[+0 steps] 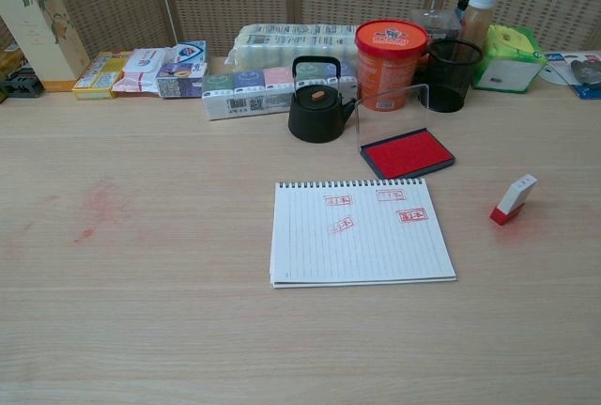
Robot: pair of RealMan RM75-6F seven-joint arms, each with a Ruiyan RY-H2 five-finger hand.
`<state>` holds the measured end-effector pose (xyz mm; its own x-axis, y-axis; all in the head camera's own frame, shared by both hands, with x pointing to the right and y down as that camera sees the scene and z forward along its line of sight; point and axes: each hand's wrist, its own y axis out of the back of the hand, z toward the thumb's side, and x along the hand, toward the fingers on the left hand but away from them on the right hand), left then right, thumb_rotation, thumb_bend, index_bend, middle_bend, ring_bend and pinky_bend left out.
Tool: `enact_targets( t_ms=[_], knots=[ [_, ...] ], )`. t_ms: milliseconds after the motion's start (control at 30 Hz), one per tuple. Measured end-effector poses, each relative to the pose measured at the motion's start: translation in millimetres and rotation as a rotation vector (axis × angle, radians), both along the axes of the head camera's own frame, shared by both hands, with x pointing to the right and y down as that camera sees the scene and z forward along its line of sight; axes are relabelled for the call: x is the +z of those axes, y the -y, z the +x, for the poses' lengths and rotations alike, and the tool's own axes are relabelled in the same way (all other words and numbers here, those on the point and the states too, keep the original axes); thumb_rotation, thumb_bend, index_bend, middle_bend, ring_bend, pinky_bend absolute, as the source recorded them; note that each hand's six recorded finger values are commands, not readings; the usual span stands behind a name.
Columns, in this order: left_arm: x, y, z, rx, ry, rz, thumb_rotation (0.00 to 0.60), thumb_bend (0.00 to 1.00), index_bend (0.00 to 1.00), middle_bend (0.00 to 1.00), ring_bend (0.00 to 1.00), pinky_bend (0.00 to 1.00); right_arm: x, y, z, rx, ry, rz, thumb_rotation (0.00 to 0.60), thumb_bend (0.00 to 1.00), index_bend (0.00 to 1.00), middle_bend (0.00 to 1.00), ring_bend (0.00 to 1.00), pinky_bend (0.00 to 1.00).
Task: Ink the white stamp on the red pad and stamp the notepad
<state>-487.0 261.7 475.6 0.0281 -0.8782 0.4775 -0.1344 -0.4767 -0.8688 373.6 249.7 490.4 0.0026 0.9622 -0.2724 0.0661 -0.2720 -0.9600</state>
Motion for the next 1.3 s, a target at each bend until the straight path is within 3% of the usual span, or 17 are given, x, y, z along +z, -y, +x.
enact_targets(
  t_ms=[500,600,633,700,767,833,867,967,1100,1300],
  knots=[
    [1,0,0,0.000,0.003,-0.003,0.600,0.00,0.00,0.00,0.00,0.01,3,-2,-4,-0.034,-0.043,0.003,0.519,0.00,0.01,0.01,0.00,0.04],
    [2,0,0,-0.003,0.002,-0.004,0.600,0.00,0.00,0.00,0.00,0.01,4,-1,-5,-0.043,-0.042,0.006,0.519,0.00,0.01,0.17,0.12,0.06],
    [2,0,-1,-0.006,0.002,-0.004,0.600,0.00,0.00,0.00,0.00,0.01,4,0,-6,-0.047,-0.040,0.010,0.522,0.00,0.01,0.29,0.23,0.12],
    [1,1,-2,-0.015,0.003,-0.002,0.600,0.00,0.00,0.00,0.00,0.01,5,4,-7,-0.056,-0.032,0.027,0.552,0.00,0.01,0.54,0.47,0.36],
    [1,3,-4,-0.024,0.004,0.000,0.600,0.00,0.00,0.00,0.00,0.01,9,10,-8,-0.082,-0.026,0.048,0.594,0.00,0.01,0.77,0.75,0.73],
    [2,3,-5,-0.027,0.005,-0.003,0.600,0.00,0.00,0.00,0.00,0.01,15,15,-11,-0.115,-0.019,0.052,0.600,0.00,0.01,0.87,0.90,0.94],
    [3,4,-5,-0.029,0.006,-0.006,0.600,0.00,0.00,0.00,0.00,0.01,20,18,-13,-0.140,-0.016,0.048,0.600,0.00,0.01,0.92,0.96,0.99],
    [5,4,-6,-0.031,0.010,-0.012,0.600,0.00,0.00,0.00,0.00,0.01,32,26,-23,-0.207,0.007,0.024,0.600,0.03,0.00,0.99,1.00,1.00],
    [7,5,-7,-0.035,0.015,-0.017,0.600,0.00,0.00,0.00,0.00,0.01,51,35,-39,-0.301,0.040,-0.022,0.600,0.10,0.00,1.00,1.00,1.00],
    [9,7,-8,-0.045,0.019,-0.020,0.600,0.00,0.00,0.00,0.00,0.01,81,48,-60,-0.424,0.061,-0.096,0.600,0.22,0.12,1.00,1.00,1.00]
  ],
)
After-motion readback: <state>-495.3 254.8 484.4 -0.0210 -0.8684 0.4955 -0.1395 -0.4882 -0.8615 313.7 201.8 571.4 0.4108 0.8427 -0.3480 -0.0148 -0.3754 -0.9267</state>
